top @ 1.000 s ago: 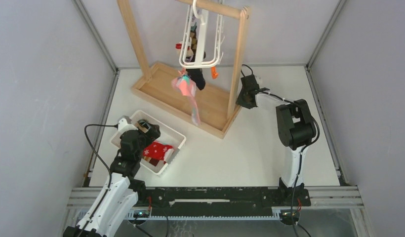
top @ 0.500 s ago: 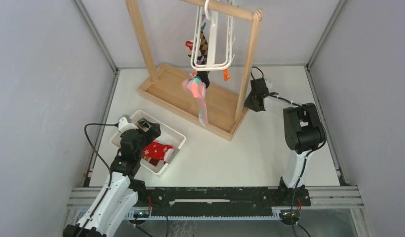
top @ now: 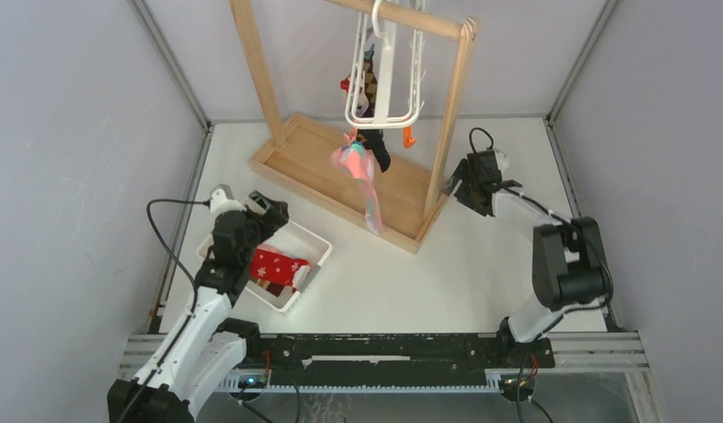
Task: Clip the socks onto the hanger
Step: Move the clothesline to the center of the board.
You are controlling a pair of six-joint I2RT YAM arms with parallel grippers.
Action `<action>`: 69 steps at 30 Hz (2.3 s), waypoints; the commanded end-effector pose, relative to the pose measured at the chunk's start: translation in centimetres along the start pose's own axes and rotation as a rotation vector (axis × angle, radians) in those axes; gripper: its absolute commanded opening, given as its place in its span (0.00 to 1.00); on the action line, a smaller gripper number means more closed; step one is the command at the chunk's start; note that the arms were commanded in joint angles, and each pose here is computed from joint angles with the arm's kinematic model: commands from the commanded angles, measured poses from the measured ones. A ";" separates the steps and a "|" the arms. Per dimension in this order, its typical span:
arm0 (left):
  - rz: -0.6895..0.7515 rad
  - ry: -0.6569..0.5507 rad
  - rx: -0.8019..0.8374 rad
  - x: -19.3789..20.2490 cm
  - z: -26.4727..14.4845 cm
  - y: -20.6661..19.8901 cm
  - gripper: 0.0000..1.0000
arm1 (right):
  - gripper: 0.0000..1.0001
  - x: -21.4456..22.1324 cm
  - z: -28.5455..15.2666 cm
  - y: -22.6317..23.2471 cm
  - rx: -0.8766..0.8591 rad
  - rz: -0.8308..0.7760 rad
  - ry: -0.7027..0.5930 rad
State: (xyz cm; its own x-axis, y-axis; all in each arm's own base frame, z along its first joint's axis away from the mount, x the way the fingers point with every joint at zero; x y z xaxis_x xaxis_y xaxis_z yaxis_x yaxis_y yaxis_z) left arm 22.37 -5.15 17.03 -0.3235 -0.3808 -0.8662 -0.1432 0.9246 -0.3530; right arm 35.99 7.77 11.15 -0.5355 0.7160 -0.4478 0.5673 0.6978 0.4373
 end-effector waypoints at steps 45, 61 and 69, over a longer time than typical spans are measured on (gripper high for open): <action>0.080 0.136 -0.320 -11.0 15.0 -3.1 0.93 | 0.16 14.7 -4.5 0.6 -0.036 -0.278 0.017; -0.254 0.185 -0.565 -9.0 21.7 -0.4 0.71 | 0.00 15.4 -6.3 0.3 -0.080 -0.312 0.034; -0.171 0.261 -0.507 -7.2 21.9 -1.0 0.24 | 0.00 13.7 -5.1 -1.0 -0.091 -0.195 0.100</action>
State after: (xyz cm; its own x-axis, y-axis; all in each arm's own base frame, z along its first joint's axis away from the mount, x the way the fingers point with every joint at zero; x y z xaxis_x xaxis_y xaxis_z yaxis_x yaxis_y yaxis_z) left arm 45.27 -2.33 14.75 -0.4554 -0.6019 -0.6560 -0.6589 0.7234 -0.2064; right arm 25.77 17.93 9.12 -0.6110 0.5853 -0.5331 0.4223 0.8105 0.4059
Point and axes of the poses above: each gripper's point midway between its finger pads, its own z axis out along the fingers, its own y axis along the line the jaws close on, x = y × z, the point moved 7 cm from there along -z, back along the fingers, and after that the axes turned 15 degrees about z, right-handed, at the moved point
